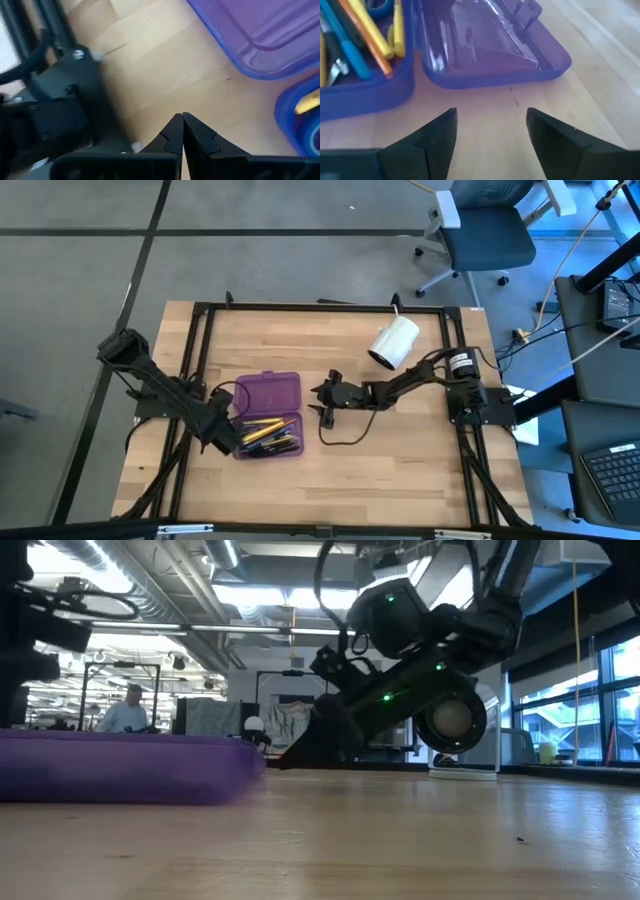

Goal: Pick & place school supplies into a supply box
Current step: Close the purple box organizer

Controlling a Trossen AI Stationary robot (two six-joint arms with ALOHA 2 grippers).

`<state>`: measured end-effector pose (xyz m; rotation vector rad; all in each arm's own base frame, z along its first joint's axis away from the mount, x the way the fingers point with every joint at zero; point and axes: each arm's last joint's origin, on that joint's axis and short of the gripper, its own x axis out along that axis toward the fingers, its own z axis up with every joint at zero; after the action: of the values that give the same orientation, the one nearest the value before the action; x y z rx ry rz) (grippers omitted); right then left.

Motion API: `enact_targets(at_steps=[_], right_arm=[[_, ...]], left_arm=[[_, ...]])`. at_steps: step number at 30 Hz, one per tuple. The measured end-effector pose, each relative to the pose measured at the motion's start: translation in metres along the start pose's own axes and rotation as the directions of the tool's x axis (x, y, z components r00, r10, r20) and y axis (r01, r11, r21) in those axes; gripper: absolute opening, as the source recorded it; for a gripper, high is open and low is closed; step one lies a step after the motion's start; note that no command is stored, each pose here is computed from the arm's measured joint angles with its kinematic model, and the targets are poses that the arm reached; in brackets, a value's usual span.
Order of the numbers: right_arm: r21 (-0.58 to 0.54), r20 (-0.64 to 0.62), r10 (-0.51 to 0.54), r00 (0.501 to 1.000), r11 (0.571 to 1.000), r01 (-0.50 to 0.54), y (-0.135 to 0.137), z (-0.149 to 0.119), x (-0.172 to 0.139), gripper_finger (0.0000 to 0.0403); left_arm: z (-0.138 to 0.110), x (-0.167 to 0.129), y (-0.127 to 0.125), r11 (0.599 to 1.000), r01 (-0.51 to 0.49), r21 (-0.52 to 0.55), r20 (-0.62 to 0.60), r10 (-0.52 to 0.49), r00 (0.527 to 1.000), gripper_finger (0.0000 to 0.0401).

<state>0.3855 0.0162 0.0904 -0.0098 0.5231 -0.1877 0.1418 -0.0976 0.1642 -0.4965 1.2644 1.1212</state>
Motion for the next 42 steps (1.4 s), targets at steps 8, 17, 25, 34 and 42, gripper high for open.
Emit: enact_targets(at_steps=[8,17,25,34,42], right_arm=[[-0.004,-0.009,0.000,1.000,1.000,0.000,0.003,-0.003,0.013,0.0242],[-0.054,-0.006,-0.006,1.000,0.999,0.006,0.003,-0.005,0.023,0.0242],[-0.062,-0.003,-0.024,1.000,0.998,0.024,-0.005,0.001,0.027,0.0242],[-0.060,-0.004,0.018,1.000,0.998,-0.018,-0.005,0.002,0.028,0.0242],[-0.144,0.003,0.017,1.000,0.989,-0.017,-0.004,0.002,0.028,0.0242]], left_arm=[[0.005,0.023,-0.004,0.997,0.071,0.020,0.051,-0.072,0.996,0.0002],[0.016,0.046,-0.005,0.993,0.101,0.068,0.045,-0.105,0.993,0.0003],[0.028,0.051,-0.004,0.990,0.069,0.125,0.081,-0.080,0.994,0.0003],[0.037,0.054,-0.008,0.981,0.088,0.174,0.097,-0.106,0.990,0.0003],[0.038,0.054,-0.008,0.981,0.097,0.171,0.078,-0.111,0.991,0.0003]])
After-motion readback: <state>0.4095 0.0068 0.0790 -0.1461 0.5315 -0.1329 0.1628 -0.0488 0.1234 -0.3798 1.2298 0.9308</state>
